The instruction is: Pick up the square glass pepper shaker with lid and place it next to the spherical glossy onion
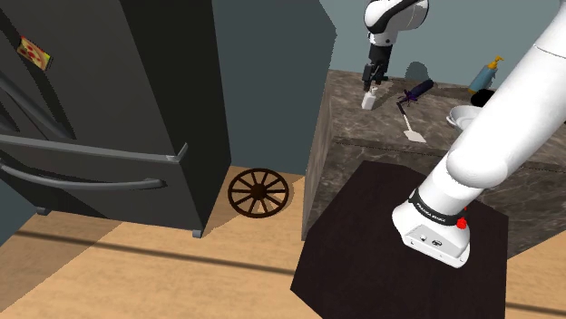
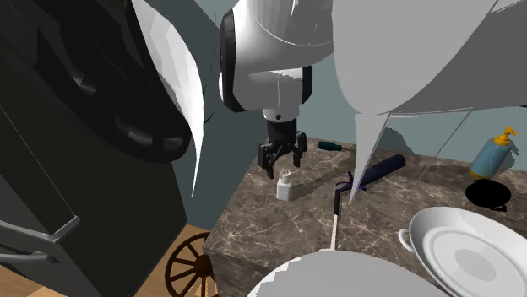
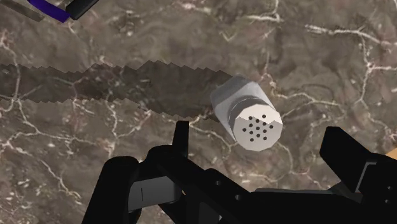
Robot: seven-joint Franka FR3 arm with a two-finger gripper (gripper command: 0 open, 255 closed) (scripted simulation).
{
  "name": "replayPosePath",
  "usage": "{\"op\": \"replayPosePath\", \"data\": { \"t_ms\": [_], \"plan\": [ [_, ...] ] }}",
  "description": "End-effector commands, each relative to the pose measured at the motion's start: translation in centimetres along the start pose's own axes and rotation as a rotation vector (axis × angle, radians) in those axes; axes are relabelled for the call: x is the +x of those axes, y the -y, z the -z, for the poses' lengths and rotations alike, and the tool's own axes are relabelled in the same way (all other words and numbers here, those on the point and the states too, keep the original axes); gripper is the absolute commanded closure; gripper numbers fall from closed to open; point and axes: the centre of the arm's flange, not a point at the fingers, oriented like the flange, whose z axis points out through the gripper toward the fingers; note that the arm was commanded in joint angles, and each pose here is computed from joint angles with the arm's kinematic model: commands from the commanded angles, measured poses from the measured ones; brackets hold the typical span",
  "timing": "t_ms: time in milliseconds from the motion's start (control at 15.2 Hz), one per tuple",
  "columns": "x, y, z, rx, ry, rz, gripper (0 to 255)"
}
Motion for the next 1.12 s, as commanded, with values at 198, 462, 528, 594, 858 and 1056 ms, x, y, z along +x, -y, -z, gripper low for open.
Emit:
{"op": "replayPosePath", "data": {
  "t_ms": [198, 462, 528, 594, 858, 1056],
  "plan": [
    [-0.06, -0.02, -1.33, 0.000, 0.000, 0.000, 0],
    [-0.06, -0.02, -1.33, 0.000, 0.000, 0.000, 0],
    [-0.06, -0.02, -1.32, 0.000, 0.000, 0.000, 0],
    [-0.06, -0.02, -1.32, 0.000, 0.000, 0.000, 255],
    [-0.06, -0.02, -1.32, 0.000, 0.000, 0.000, 255],
    [-0.06, -0.01, -1.32, 0.000, 0.000, 0.000, 255]
  ]
}}
